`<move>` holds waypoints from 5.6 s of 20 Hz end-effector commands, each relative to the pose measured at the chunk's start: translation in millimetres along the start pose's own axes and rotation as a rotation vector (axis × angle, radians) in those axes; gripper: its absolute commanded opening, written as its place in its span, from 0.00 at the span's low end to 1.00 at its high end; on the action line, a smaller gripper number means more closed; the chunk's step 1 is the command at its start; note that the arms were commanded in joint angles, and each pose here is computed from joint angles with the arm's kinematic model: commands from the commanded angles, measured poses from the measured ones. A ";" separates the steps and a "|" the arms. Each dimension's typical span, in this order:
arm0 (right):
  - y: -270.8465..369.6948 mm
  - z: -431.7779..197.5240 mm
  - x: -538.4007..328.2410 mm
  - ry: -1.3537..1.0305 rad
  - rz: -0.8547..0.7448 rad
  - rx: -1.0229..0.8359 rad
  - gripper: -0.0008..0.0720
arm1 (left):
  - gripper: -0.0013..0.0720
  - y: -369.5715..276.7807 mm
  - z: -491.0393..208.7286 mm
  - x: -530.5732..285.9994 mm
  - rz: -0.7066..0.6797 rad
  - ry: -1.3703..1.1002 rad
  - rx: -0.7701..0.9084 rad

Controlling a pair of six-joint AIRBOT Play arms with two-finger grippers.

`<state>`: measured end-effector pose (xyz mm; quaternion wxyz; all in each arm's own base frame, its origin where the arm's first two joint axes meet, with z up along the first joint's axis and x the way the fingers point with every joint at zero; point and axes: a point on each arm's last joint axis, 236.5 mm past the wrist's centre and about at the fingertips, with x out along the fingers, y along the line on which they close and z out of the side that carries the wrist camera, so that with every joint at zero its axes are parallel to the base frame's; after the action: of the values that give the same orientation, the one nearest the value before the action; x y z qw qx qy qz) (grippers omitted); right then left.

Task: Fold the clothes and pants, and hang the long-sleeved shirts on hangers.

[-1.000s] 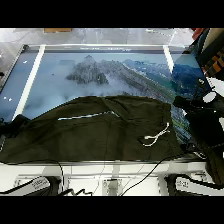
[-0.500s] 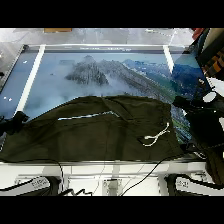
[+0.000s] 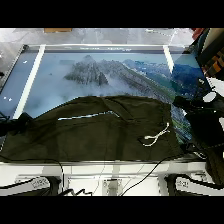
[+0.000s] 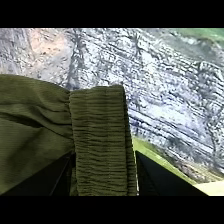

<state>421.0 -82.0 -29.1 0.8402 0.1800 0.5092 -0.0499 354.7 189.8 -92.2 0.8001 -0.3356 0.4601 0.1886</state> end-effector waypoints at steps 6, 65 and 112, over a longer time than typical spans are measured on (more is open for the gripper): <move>0.4 -0.1 0.0 0.000 0.001 0.001 0.58 | 0.04 -27.5 35.1 7.5 -0.019 -0.161 0.009; 1.8 -56.7 78.7 0.310 0.340 0.246 0.81 | 0.04 -64.6 123.3 -79.5 0.206 -0.365 0.599; -20.8 136.6 27.3 -0.280 0.160 0.068 0.06 | 0.04 -5.6 75.5 -32.1 0.319 -0.012 0.525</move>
<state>541.2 -144.7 -2.7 0.8955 0.2405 0.3739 -0.0207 391.8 221.7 -35.9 0.8176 -0.0407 0.5491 0.1683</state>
